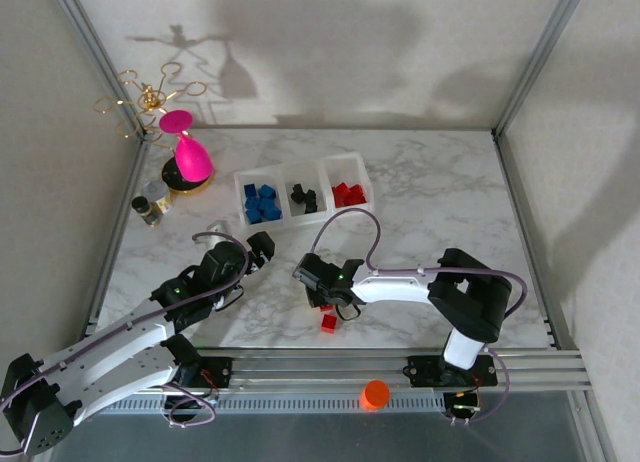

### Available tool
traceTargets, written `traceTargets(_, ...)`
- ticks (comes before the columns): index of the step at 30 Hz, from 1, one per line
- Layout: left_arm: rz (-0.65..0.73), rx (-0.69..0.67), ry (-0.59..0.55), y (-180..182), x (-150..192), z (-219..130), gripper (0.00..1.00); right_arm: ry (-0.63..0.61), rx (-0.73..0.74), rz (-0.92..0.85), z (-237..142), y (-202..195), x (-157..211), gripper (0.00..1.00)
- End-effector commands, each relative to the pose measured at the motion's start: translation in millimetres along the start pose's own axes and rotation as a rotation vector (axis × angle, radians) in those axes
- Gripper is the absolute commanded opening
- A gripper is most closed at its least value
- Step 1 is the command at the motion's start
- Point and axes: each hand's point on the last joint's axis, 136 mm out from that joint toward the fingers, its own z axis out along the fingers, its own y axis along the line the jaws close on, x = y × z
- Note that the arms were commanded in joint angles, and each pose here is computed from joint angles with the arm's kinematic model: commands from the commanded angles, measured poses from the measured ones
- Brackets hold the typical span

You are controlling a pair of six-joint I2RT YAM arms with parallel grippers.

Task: Sort the legos into containers by color
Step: Pick up the lego from the bottom-center of the table.

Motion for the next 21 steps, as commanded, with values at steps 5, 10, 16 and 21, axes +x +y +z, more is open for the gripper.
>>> traceTargets(5, -0.027, -0.01, -0.022, 0.7, -7.4, -3.2, 1.0, -0.033, 0.043, -0.01, -7.5, -4.2, -7.8, 0.31)
traceTargets(10, -0.02, 0.014, -0.02, -8.7, -10.6, -4.1, 1.0, -0.084, 0.019, 0.018, -20.5, -6.8, -31.8, 0.3)
traceTargets(16, 0.026, 0.022, -0.025, -25.5, -18.5, -0.7, 1.0, -0.204, 0.027, 0.037, -41.8, -26.7, -81.1, 0.3)
traceTargets(21, 0.041, 0.04, -0.031, -41.1, -22.5, 7.3, 1.0, -0.301, 0.058, 0.08, -56.5, -58.4, -134.1, 0.3)
